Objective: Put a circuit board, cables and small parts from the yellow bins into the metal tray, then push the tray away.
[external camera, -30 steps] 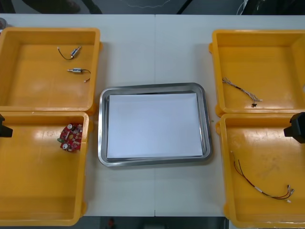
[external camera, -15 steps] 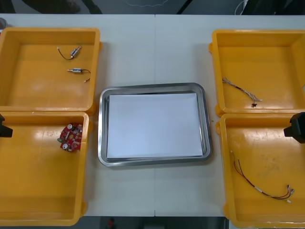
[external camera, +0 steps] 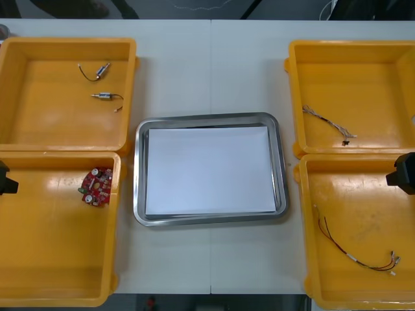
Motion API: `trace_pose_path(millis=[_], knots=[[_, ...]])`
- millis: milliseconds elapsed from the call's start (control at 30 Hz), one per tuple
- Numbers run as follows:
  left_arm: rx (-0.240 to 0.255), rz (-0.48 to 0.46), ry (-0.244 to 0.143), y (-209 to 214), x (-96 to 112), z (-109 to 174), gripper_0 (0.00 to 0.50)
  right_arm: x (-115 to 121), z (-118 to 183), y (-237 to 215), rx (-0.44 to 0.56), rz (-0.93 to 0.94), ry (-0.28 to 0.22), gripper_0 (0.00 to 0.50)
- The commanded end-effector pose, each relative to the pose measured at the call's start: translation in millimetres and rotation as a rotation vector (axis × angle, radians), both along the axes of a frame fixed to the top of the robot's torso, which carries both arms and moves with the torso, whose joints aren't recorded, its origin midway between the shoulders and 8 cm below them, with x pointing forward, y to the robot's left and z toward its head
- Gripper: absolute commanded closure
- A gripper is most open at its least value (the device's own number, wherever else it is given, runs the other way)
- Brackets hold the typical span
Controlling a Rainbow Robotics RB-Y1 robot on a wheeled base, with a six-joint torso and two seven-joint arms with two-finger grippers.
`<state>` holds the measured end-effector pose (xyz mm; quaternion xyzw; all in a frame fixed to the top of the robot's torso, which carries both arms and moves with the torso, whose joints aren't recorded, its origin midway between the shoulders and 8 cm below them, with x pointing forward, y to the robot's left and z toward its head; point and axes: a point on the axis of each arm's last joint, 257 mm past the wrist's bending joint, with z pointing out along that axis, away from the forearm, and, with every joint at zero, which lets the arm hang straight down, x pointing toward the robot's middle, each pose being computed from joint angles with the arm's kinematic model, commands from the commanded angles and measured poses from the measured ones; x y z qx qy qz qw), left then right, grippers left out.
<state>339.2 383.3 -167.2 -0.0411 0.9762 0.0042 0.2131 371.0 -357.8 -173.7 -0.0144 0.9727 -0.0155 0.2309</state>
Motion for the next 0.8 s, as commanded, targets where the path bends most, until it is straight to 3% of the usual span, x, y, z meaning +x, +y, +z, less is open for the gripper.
trace_pose_path(millis=[33, 200, 467, 800], knots=[[0.067, -0.126, -0.004, -11.8, -2.4, -4.2, 0.0, -2.7, 7.9, -15.4, -0.033, -0.024, -0.013, 0.0], [0.037, -0.17, -0.05, -28.4, 8.3, -14.4, 0.0, -5.4, 8.6, -17.4, -0.037, -0.017, -0.005, 0.0], [0.003, -0.239, -0.089, -54.4, 15.5, -36.8, 0.0, -20.4, 0.9, -20.5, -0.049, -0.006, 0.012, 0.0], [0.023, -0.27, -0.118, -71.3, 28.0, -69.3, 0.0, -54.1, -16.3, -16.3, -0.101, 0.02, 0.033, 0.0]])
